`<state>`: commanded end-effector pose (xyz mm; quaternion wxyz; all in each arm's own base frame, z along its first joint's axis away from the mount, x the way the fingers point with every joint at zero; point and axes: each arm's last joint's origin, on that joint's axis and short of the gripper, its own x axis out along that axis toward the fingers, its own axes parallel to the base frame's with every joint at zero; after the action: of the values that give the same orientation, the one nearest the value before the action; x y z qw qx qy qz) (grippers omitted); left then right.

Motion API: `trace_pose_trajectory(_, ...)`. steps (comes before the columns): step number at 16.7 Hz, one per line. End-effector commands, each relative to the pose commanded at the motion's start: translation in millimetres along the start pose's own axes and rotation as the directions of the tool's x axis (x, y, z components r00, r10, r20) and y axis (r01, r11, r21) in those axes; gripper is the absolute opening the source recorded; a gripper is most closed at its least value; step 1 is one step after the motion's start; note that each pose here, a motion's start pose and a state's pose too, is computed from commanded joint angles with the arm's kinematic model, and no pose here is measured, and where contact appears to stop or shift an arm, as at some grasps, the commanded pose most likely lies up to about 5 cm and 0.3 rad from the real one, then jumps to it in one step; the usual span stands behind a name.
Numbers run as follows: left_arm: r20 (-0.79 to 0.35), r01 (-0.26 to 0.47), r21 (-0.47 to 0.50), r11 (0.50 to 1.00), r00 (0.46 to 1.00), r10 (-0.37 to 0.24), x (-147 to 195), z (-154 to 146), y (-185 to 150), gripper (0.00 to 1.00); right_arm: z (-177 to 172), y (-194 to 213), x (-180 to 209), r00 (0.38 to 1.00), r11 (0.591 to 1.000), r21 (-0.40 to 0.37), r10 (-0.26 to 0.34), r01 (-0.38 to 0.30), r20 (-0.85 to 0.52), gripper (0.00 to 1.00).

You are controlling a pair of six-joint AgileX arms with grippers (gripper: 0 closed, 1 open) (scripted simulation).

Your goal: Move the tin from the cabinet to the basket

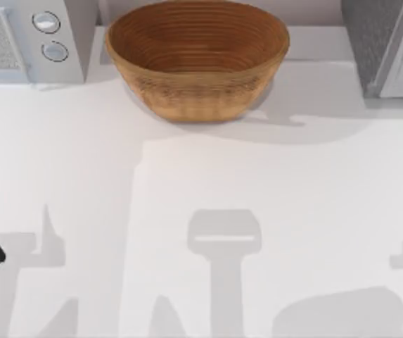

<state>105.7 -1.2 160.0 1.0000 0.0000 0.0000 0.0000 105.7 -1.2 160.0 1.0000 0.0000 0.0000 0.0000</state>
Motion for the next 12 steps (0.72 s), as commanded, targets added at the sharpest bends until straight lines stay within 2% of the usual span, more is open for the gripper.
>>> trace_pose_trajectory(6,0.0,0.0,0.0,1.0,1.0,0.0,0.0,0.0,0.0,1.0,0.3,0.7,0.8,1.0,1.0,0.002,0.003,-0.003,-0.011,0.0)
trace_pose_trajectory(9,0.0,0.0,0.0,1.0,1.0,0.0,0.0,0.0,0.0,1.0,26.6,4.2,2.5,1.0,1.0,0.002,0.009,-0.009,0.016,0.0)
trace_pose_trajectory(12,0.0,0.0,0.0,1.0,1.0,0.0,0.0,0.0,0.0,1.0,71.1,11.3,13.5,0.999,1.0,0.004,0.01,-0.01,0.042,0.0)
